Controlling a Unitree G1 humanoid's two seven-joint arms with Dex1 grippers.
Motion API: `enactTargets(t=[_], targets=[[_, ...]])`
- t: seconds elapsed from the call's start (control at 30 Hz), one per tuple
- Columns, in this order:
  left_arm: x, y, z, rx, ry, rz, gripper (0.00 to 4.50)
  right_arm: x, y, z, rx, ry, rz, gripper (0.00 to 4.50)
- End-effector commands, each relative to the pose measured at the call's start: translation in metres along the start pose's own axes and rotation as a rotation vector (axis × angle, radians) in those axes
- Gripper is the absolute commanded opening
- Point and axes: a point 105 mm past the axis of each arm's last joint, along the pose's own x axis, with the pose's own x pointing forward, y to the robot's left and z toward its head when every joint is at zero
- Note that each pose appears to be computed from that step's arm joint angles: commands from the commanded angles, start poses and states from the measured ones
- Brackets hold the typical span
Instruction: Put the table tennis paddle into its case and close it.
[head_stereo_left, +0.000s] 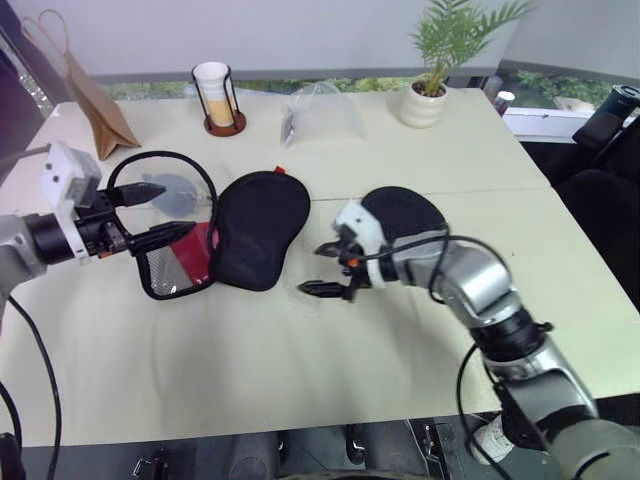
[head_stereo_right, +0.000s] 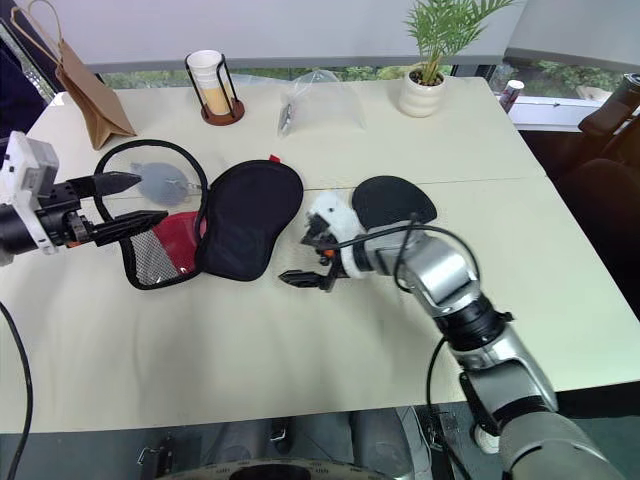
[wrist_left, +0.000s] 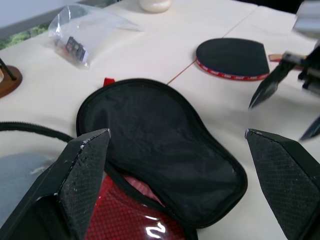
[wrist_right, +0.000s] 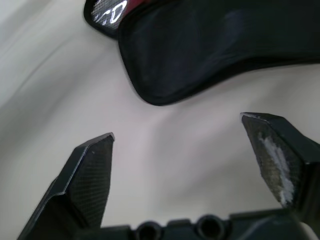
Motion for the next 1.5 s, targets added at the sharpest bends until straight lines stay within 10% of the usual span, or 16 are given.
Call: enactTargets(t=[0.03,0.73,0.83,1.07,1.5], targets=[[-0.003,0.001,0.012,0.052,-0.019,0.009,4.5,0.014,-0.01,0.009,0.024,-0.006,-0.068,4.39],[-0.024,-0.028,0.005,0.07,0.053,-0.078,4.5,0.079,-0.002,0.019,0.145,0.019,-0.061,4.39],[-0.031,-0.027,0.005,0.073,0.061,-0.073,4.5,0.086,0.0,0.015,0.119,0.035,-0.059,3.6],[-0.035,-0.023,0.006,0.086,0.064,-0.04,4.5,0.093,0.003,0.008,0.073,0.059,-0.052,0.07],[-0.025,-0.014,0.01,0.096,0.034,-0.04,4.5,0.019,-0.015,-0.022,-0.124,0.135,-0.063,0.07]])
